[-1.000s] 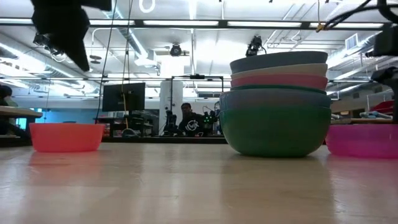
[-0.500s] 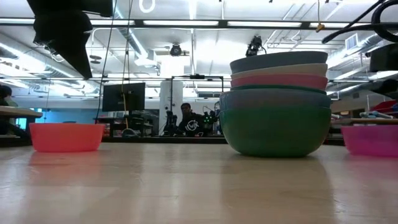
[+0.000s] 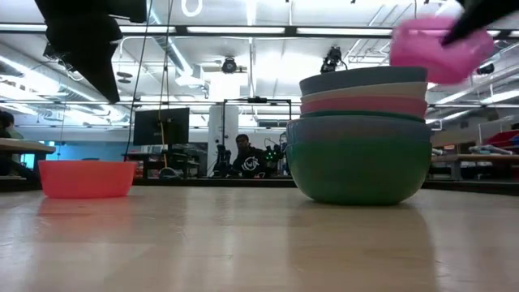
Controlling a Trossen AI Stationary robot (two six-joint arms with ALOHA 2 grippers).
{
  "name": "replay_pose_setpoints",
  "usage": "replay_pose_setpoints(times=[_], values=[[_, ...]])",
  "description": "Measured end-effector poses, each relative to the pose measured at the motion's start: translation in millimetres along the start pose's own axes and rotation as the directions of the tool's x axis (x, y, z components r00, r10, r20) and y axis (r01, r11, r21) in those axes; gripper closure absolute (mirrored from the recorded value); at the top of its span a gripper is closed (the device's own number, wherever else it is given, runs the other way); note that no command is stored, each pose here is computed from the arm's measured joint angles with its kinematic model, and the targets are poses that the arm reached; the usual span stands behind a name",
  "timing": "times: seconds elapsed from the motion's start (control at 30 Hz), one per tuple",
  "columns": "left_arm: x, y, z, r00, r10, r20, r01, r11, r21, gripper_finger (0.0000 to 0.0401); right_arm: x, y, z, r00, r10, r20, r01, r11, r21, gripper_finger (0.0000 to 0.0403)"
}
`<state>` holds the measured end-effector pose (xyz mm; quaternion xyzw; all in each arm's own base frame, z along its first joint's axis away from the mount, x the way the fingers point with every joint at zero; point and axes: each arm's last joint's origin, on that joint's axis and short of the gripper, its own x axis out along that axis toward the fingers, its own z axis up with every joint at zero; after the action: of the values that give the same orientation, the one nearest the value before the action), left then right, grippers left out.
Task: Nest bowls inside each other
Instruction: Stack the pink bowl on top of the blue bowl, then stack the orange bowl on top of the pink bowl
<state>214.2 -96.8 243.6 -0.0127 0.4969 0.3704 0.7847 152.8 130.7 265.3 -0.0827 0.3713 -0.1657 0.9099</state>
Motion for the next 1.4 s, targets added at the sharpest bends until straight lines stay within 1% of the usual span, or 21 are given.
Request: replay_pose_setpoints(times=[0.13, 0.3, 0.4, 0.53, 0.6, 0.7, 0.83, 0.93, 1.07, 1.13, 1.2, 1.27, 1.33, 1.4], values=[[1.9, 1.9, -2.6, 1.0, 0.022, -0.012, -0.022, 1.0, -0.008, 0.0336, -8.9, 2.9, 27.7, 0.993, 0.051, 0.111, -0.049, 0.999, -0.016, 0.0403], [5.2, 2.5, -5.8, 0.999, 0.034, -0.021, -0.034, 0.999, 0.003, 0.0336, -2.7, 3.1, 45.0, 0.982, 0.082, 0.167, -0.076, 0.996, -0.044, 0.0403], [8.8, 2.6, -9.4, 0.999, 0.04, -0.037, -0.04, 0.999, -0.007, 0.0336, 9.7, 5.4, 53.8, 0.981, 0.109, 0.158, -0.102, 0.993, -0.055, 0.0403], [12.5, 2.5, -15.5, 0.997, 0.044, -0.065, -0.045, 0.999, -0.015, 0.0336, 33.2, 12.8, 61.1, 0.981, 0.163, 0.105, -0.155, 0.985, -0.081, 0.0402], [13.0, 2.0, -18.3, 0.996, 0.044, -0.071, -0.045, 0.999, -0.01, 0.0336, 45.9, 15.5, 61.7, 0.984, 0.165, 0.066, -0.159, 0.984, -0.084, 0.0395], [13.7, 1.5, -22.8, 0.996, 0.045, -0.082, -0.047, 0.999, -0.014, 0.0336, 61.3, 17.9, 61.1, 0.986, 0.164, 0.013, -0.163, 0.984, -0.069, 0.0369], [16.8, 1.8, -27.6, 0.994, 0.054, -0.09, -0.055, 0.998, -0.003, 0.0336, 73.2, 19.1, 60.3, 0.981, 0.188, -0.039, -0.189, 0.982, -0.024, 0.0313], [21.2, 2.7, -31.6, 0.993, 0.07, -0.091, -0.071, 0.998, -0.002, 0.0336, 75.1, 18.7, 60.4, 0.98, 0.191, -0.046, -0.191, 0.982, 0.006, 0.0271], [25.7, 3.3, -34.8, 0.993, 0.085, -0.077, -0.086, 0.996, -0.005, 0.0336, 64.9, 15.8, 62.4, 0.98, 0.198, -0.008, -0.198, 0.98, 0.03, 0.0229], [26.8, 3.3, -35.7, 0.993, 0.086, -0.078, -0.086, 0.996, 0.001, 0.0335, 57.2, 12.9, 63.7, 0.982, 0.189, 0.025, -0.19, 0.981, 0.041, 0.0216], [29.0, 3.9, -37.6, 0.992, 0.09, -0.09, -0.088, 0.996, 0.03, 0.0333, 48.9, 9.2, 65.1, 0.982, 0.179, 0.061, -0.182, 0.982, 0.049, 0.0208], [33.4, 4.1, -40.7, 0.987, 0.081, -0.137, -0.076, 0.996, 0.043, 0.0328, 40.4, 4.7, 66.8, 0.979, 0.177, 0.097, -0.184, 0.981, 0.063, 0.0204], [38.6, 1.6, -43.5, 0.982, 0.042, -0.184, -0.033, 0.998, 0.053, 0.0318, 32.4, 0.6, 68.7, 0.974, 0.185, 0.132, -0.196, 0.977, 0.079, 0.0204], [42.5, -6.6, -44.6, 0.981, -0.046, -0.19, 0.064, 0.994, 0.091, 0.0305, 25.6, -3.8, 69.6, 0.969, 0.195, 0.154, -0.209, 0.974, 0.087, 0.0204]])
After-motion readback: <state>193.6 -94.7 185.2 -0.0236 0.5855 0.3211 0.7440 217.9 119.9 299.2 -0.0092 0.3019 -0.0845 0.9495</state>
